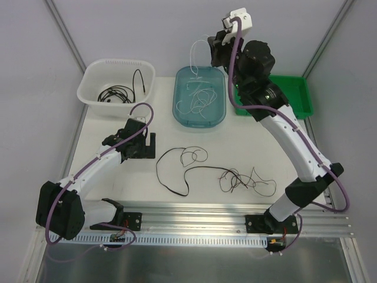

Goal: Untangle the cables

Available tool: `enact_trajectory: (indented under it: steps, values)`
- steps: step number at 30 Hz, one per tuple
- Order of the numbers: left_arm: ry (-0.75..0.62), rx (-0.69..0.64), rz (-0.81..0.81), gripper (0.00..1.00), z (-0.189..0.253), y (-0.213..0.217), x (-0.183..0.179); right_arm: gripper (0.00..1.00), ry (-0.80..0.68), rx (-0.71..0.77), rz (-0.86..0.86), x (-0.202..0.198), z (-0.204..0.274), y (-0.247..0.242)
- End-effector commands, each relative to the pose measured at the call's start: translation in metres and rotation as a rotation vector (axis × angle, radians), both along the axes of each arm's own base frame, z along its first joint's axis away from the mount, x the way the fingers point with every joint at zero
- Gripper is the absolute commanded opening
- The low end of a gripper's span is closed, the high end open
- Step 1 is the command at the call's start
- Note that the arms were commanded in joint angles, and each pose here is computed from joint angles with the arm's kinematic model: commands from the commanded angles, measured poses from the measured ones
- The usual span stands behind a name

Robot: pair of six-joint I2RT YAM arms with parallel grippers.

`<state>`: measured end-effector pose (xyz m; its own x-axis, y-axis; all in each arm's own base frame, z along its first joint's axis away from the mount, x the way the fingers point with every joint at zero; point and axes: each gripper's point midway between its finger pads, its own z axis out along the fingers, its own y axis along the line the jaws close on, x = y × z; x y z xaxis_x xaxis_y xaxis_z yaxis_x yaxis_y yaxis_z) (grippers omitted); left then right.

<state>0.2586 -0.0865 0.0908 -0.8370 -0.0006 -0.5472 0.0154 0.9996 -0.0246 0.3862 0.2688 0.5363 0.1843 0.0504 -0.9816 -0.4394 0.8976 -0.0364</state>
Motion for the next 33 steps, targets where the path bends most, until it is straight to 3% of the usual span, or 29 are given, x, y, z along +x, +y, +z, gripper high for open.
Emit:
enact_trajectory:
  steps: [1, 5, 9, 16, 20, 26, 27, 33]
  values:
    - [-0.002, -0.02, -0.012, 0.99, 0.003, -0.003, 0.003, 0.01, -0.055, 0.07, -0.067, 0.033, 0.017, -0.006]
    - [0.005, -0.026, -0.017, 0.99, 0.002, -0.004, 0.003, 0.01, 0.073, 0.058, -0.104, 0.085, -0.039, -0.002]
    - [0.013, -0.033, -0.023, 0.99, 0.001, -0.006, 0.002, 0.01, 0.286, 0.048, -0.089, 0.127, -0.134, 0.005]
    - [0.023, -0.043, -0.032, 0.99, -0.001, -0.009, 0.002, 0.02, 0.515, -0.005, -0.116, 0.147, -0.249, -0.001]
    - [0.023, -0.046, -0.032, 0.99, 0.0, -0.009, 0.002, 0.03, 0.609, -0.057, -0.103, 0.147, -0.287, 0.003]
    - [0.025, -0.039, -0.031, 0.99, -0.002, -0.008, 0.002, 0.01, 0.603, -0.06, -0.149, 0.132, -0.274, -0.014]
    - [0.025, -0.039, -0.031, 0.99, -0.002, -0.008, 0.002, 0.01, 0.538, -0.027, -0.152, 0.121, -0.237, -0.022]
    - [0.02, -0.046, -0.033, 0.99, 0.0, -0.009, 0.002, 0.01, 0.395, -0.02, -0.245, 0.074, -0.154, -0.07]
